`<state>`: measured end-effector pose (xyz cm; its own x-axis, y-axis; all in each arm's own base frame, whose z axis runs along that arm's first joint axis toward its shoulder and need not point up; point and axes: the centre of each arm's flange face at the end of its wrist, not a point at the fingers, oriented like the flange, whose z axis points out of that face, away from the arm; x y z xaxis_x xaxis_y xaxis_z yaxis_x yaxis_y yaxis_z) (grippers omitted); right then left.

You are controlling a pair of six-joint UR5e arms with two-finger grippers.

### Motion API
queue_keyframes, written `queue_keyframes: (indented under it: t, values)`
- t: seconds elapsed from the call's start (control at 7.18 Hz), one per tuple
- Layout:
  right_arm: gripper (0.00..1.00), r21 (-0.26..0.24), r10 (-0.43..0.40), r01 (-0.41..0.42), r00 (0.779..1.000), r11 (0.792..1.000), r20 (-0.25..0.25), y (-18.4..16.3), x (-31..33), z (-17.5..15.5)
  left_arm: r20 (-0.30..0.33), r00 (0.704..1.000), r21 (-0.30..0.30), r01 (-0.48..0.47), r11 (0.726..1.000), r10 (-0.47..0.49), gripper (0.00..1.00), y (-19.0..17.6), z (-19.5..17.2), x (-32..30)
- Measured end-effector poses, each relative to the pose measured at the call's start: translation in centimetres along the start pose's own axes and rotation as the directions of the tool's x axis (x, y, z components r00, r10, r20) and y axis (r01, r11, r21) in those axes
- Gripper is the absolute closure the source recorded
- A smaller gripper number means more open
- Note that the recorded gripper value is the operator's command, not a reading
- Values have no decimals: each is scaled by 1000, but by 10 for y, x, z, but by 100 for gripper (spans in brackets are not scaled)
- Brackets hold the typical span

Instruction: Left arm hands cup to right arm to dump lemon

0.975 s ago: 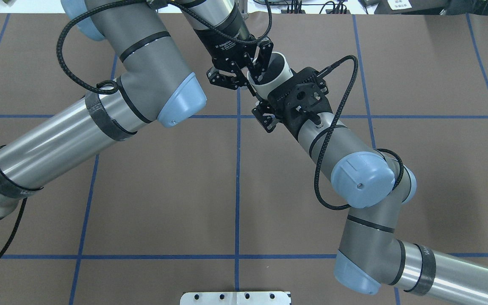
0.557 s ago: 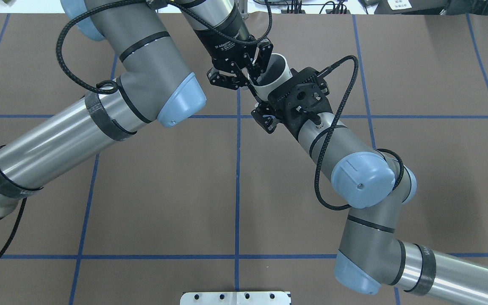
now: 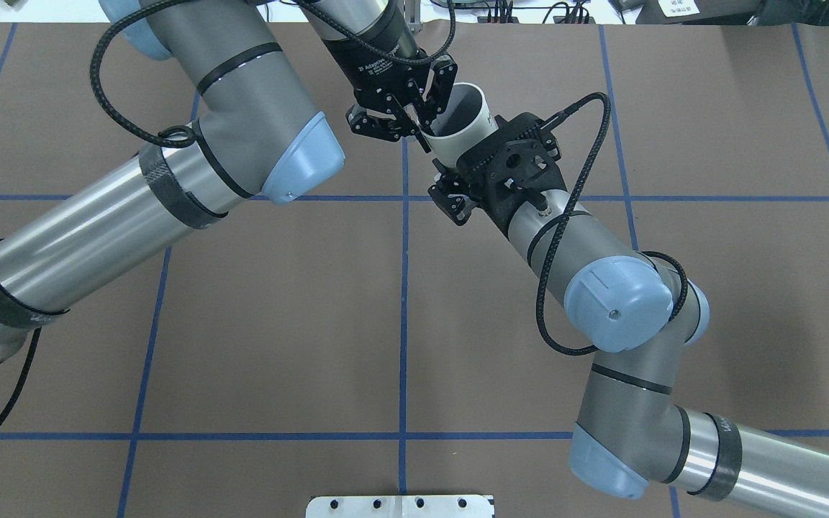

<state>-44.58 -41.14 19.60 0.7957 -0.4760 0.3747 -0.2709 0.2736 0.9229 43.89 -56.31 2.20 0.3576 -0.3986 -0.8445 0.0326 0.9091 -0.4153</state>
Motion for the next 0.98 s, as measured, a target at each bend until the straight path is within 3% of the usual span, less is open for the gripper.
queue_keyframes:
  t: [0.98]
  values:
    - [0,-26,-16,15,1000,1000,-12,3,5,5,-51,999,92,19,996,-15,100,-61,-81,-17]
